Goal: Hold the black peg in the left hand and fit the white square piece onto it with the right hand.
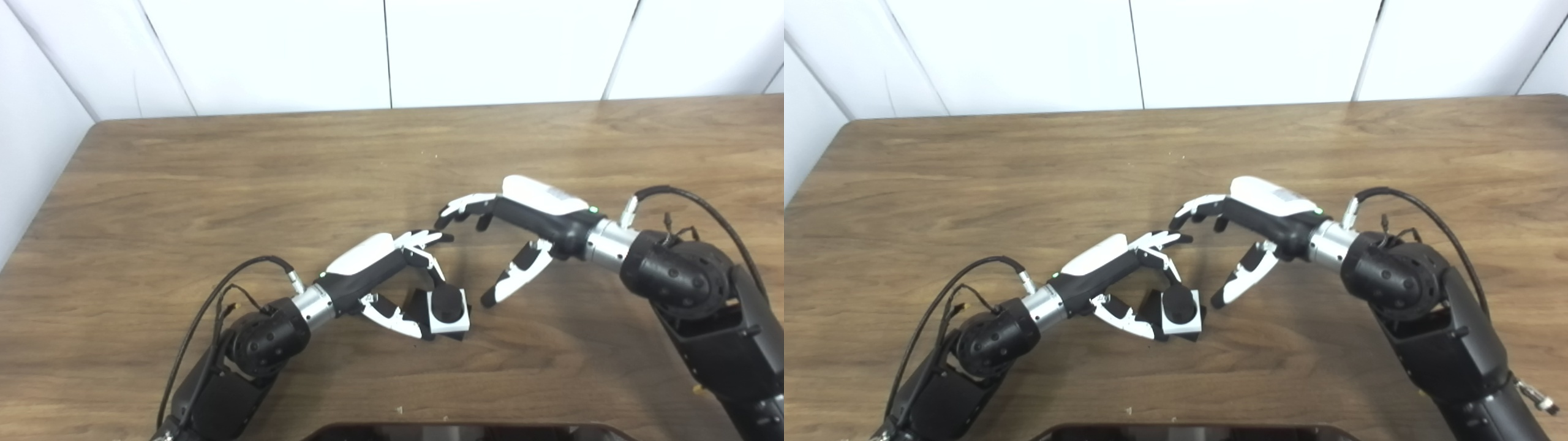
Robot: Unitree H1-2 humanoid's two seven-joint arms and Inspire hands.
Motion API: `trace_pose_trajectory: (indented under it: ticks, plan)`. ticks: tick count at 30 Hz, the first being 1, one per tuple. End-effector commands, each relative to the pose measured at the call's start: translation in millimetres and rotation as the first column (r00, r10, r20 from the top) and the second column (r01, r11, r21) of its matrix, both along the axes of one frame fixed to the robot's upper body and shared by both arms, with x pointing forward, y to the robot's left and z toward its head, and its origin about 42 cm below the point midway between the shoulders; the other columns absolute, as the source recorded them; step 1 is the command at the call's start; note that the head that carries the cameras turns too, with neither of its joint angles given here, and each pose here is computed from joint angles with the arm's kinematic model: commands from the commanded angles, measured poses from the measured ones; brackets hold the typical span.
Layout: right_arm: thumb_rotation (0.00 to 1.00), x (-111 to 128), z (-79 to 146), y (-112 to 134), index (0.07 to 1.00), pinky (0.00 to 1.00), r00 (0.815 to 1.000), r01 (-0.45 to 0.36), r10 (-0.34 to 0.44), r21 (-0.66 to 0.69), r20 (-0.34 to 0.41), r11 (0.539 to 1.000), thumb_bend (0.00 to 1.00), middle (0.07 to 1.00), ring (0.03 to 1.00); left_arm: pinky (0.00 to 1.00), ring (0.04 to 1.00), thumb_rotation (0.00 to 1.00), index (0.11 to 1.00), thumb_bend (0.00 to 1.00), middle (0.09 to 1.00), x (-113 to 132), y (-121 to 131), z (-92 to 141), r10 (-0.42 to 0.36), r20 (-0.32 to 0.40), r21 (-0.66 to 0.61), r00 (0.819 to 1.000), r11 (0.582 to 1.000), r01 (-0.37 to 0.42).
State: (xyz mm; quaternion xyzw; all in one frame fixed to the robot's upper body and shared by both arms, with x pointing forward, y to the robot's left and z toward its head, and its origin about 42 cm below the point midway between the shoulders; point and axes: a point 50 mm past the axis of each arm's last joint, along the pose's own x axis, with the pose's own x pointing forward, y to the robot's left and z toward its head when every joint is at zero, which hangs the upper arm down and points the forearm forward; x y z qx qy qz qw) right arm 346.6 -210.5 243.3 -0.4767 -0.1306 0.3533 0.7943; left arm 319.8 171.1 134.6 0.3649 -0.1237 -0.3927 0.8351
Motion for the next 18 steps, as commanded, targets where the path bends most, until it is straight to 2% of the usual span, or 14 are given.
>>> trace_pose_trajectory:
  ticks: [1,8,10,16,18]
  plan:
    - [0.15,13,23,-9,0.739,0.64,0.994,0.012,-0.015,0.031,0.104,0.999,0.77,0.821,0.787,1.00,1.000,0.07,0.489,0.52,0.972,-6,16,-19,0.016,-0.078,0.124,0.997,0.992,-0.006]
    - [0.14,27,28,-34,0.738,0.62,0.985,0.100,-0.111,0.086,0.134,0.991,0.80,0.825,0.772,1.00,1.000,0.07,0.488,0.52,0.970,-7,17,-19,0.017,-0.079,0.127,0.997,0.992,-0.007]
    - [0.14,28,32,-40,0.744,0.64,0.979,0.134,-0.147,0.096,0.141,0.986,0.80,0.829,0.782,1.00,1.000,0.07,0.488,0.52,0.969,-6,17,-20,0.016,-0.079,0.126,0.997,0.992,-0.006]
    - [0.12,26,38,-57,0.737,0.70,0.949,0.235,-0.267,0.186,0.166,0.954,0.80,0.813,0.794,1.00,1.000,0.07,0.489,0.52,0.967,-6,16,-22,0.017,-0.078,0.131,0.997,0.991,-0.006]
    - [0.15,25,36,-61,0.741,0.74,0.937,0.276,-0.312,0.215,0.156,0.937,0.78,0.816,0.816,1.00,1.000,0.07,0.489,0.52,0.967,-6,16,-22,0.020,-0.079,0.129,0.997,0.992,-0.010]
